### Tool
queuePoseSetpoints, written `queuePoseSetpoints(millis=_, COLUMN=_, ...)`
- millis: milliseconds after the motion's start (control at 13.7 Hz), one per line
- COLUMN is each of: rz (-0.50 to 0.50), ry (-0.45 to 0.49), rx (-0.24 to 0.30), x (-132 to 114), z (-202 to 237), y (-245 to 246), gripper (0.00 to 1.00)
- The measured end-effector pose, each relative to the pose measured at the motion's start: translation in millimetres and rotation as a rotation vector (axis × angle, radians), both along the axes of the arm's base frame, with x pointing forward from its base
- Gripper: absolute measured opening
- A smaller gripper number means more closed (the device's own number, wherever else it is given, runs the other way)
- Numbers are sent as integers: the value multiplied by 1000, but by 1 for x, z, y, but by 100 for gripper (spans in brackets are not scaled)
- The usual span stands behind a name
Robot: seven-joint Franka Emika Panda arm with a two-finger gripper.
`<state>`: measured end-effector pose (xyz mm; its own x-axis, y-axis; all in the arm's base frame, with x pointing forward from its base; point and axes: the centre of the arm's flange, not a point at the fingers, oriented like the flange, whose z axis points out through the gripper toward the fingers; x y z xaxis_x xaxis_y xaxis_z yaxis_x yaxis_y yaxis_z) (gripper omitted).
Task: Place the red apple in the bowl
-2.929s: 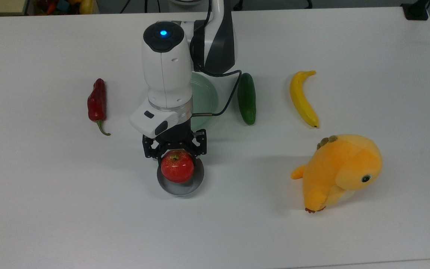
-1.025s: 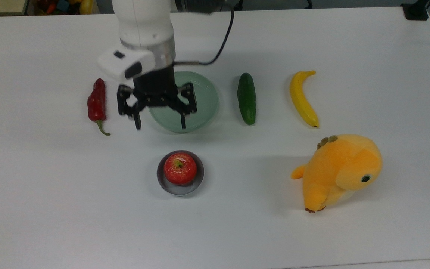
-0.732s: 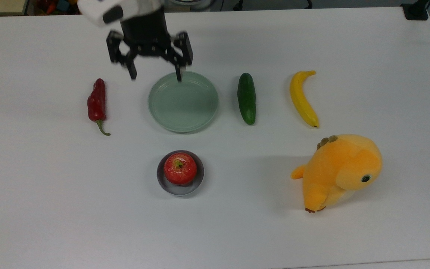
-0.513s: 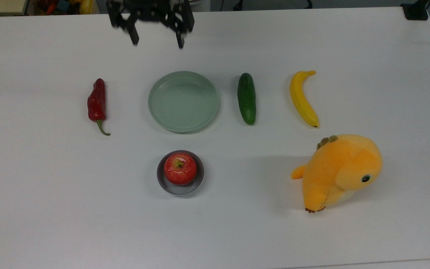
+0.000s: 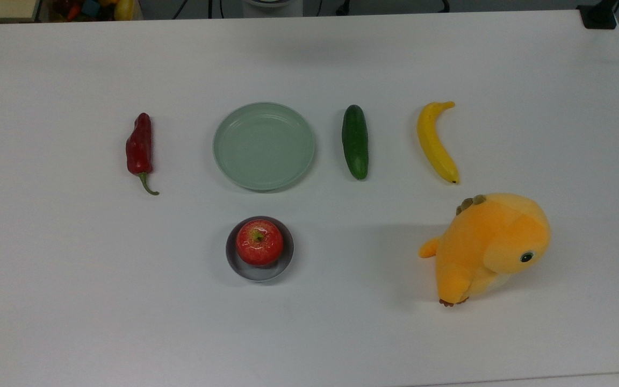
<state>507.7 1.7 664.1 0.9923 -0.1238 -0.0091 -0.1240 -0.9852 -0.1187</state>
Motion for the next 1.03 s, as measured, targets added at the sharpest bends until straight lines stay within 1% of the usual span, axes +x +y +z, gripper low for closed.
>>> queuePoseSetpoints(millis=73, rz=21, ry=5, rx=-19, x=-9, z=-2, y=4, gripper=100)
queuePoseSetpoints(millis=146, rz=64, ry=14, rx=-42, x=-14, z=-7, y=10, gripper=100)
queuePoseSetpoints(millis=220, rz=96, ry=6, rx=-51, x=-13, z=-10, y=14, gripper=100)
queuePoseSetpoints(millis=366, rz=190, ry=-61, rx=-64, x=-1, z=-19, y=18, gripper=100)
queuePoseSetpoints(millis=439, rz=207, ry=-88, rx=-69, x=6, z=-22, y=17, gripper=100)
queuePoseSetpoints(millis=586, rz=214, ry=-138, rx=-77, x=21, z=-28, y=15, gripper=100)
queuePoseSetpoints(millis=732, rz=204, ry=-157, rx=-82, x=31, z=-34, y=11, gripper=100)
queuePoseSetpoints(millis=1025, rz=187, ry=-155, rx=-83, x=36, z=-37, y=10, gripper=100)
